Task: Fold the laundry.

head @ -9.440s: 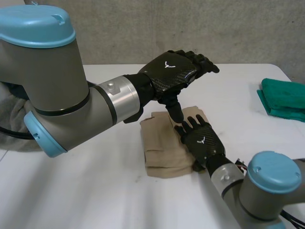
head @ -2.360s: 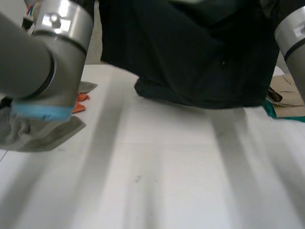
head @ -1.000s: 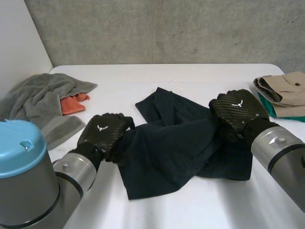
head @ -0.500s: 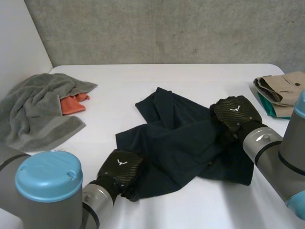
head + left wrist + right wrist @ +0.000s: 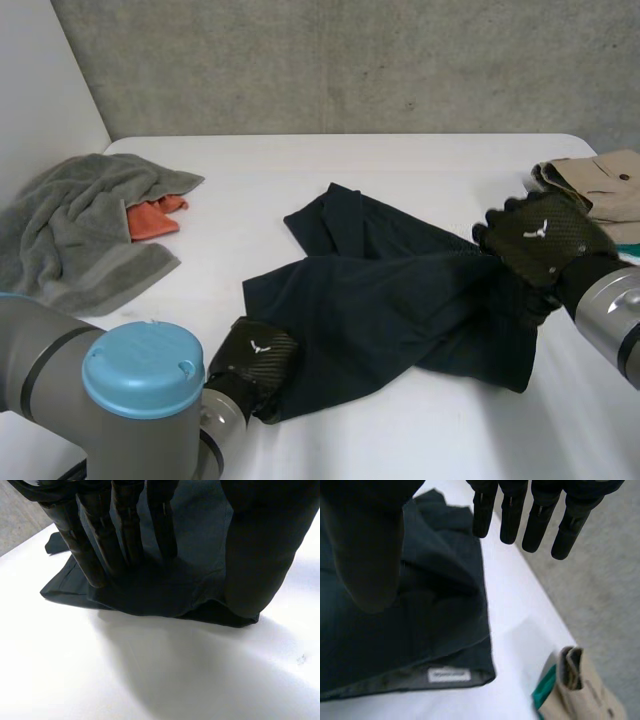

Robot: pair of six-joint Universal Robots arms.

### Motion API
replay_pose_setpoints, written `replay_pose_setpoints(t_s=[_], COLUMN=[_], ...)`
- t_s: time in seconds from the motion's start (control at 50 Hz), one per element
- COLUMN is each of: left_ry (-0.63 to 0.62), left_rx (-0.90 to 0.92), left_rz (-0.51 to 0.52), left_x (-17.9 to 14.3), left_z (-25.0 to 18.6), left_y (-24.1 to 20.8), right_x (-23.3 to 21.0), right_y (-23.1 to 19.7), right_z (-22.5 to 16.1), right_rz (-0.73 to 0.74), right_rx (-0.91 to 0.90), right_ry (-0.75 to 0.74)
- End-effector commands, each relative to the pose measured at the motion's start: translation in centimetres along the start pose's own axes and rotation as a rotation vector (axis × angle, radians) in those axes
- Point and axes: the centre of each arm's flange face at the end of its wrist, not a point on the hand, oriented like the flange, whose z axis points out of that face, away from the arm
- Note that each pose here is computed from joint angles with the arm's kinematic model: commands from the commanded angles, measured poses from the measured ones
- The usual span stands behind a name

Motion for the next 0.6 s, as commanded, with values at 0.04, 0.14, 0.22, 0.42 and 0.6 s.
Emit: replay_pose_setpoints(t_s=[0.04,0.14,0.22,0.42,0.6], left_ry=[0.009,0.017,0.016,-0.074,-0.24], left_rx=[-0.015,-0.008,0.028,0.371,0.663], left_rz=[0.002,0.006,0.004,-0.043,-0.095], left_x=[0.3,0.6,0.7,-1.5,-7.4], left_z=[0.6,0.6,0.4,-1.5,-7.2], left_y=[0.4,0.3,-0.3,-8.5,-16.7], right_x=[-0.7,-1.3,-2.0,-0.2,6.4], right_y=[2.3,3.3,4.4,3.9,-5.9], right_z=[3.3,4.9,6.1,8.9,-0.2], right_rz=[0.025,0.029,0.043,0.044,-0.026], right_rx=[-0.016,-0.03,-0.063,-0.002,0.246], right_ry=[0.016,0.004,-0.025,0.052,0.231])
